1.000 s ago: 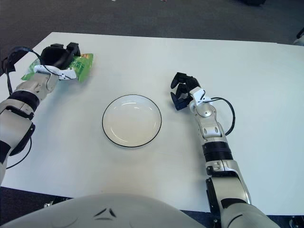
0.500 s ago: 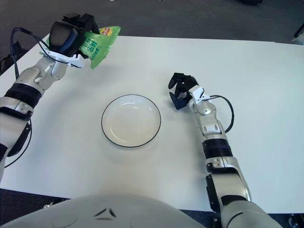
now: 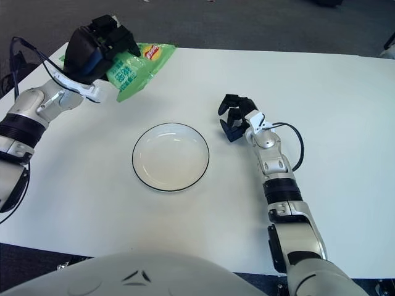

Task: Put the snack into the plate.

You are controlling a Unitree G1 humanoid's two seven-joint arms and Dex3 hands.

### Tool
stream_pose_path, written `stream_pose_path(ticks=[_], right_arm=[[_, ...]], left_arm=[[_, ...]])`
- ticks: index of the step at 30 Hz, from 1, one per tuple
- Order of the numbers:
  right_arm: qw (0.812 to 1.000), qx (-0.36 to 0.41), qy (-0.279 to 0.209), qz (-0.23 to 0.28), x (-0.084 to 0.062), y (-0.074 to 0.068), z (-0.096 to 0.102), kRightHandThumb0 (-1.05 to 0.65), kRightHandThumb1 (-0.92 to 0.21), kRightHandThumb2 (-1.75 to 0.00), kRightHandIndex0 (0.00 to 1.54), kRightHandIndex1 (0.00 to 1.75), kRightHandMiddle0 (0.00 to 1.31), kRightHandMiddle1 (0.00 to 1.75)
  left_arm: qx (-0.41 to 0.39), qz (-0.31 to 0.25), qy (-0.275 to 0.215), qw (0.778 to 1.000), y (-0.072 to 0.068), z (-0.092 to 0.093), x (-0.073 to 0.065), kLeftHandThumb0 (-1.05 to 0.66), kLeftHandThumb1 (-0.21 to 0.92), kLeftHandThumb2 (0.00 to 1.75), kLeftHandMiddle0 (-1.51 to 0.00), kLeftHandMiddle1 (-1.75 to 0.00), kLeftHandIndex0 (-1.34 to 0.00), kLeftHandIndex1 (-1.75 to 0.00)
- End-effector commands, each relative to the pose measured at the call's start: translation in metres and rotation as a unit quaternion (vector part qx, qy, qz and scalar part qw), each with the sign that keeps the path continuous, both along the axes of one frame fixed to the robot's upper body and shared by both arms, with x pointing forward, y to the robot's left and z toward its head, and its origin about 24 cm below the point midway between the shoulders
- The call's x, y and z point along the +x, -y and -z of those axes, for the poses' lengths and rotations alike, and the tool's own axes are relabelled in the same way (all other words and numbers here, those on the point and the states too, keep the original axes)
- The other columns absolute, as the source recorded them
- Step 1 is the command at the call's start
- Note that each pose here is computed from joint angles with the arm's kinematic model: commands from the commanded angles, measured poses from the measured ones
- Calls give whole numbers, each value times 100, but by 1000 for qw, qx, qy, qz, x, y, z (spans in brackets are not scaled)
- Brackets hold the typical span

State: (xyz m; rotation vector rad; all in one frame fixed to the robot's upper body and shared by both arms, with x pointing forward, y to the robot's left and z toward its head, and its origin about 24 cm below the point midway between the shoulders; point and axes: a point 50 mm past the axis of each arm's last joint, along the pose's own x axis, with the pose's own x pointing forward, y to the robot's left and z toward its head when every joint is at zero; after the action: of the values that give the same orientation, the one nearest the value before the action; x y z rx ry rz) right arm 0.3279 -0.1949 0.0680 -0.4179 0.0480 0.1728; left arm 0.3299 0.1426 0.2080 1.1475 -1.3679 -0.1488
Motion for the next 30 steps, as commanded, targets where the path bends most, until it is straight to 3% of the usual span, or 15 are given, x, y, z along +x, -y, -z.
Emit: stream_pose_path(ticks=[1, 6, 14, 23, 30], right_arm=[[992, -24, -123, 0, -20, 2, 52, -2, 10, -169, 92, 175, 83, 146], [992, -25, -122, -1, -19, 2, 53, -2, 10, -169, 92, 175, 83, 147], [993, -42, -114, -9, -19, 1, 53, -2, 12, -173, 94, 175, 83, 149], [992, -43, -119, -12, -18, 1, 55, -1, 12, -174, 94, 175, 81, 153], [992, -45, -116, -15, -18, 0, 56, -1, 11, -174, 94, 175, 80, 155]], left_arm=[[2, 80, 16, 997, 24, 4, -24, 0, -2, 169, -89, -168, -64, -175], [-14, 168, -8, 986, 37, 13, -44, 0, 0, 166, -88, -168, -62, -175], [12, 261, -126, 957, 53, 18, -48, 0, 3, 163, -85, -168, -59, -175], [84, 290, -181, 936, 61, 25, -56, 0, 6, 162, -81, -174, -57, -175], [95, 295, -231, 922, 71, 39, -68, -1, -7, 174, -89, -175, -70, -169]])
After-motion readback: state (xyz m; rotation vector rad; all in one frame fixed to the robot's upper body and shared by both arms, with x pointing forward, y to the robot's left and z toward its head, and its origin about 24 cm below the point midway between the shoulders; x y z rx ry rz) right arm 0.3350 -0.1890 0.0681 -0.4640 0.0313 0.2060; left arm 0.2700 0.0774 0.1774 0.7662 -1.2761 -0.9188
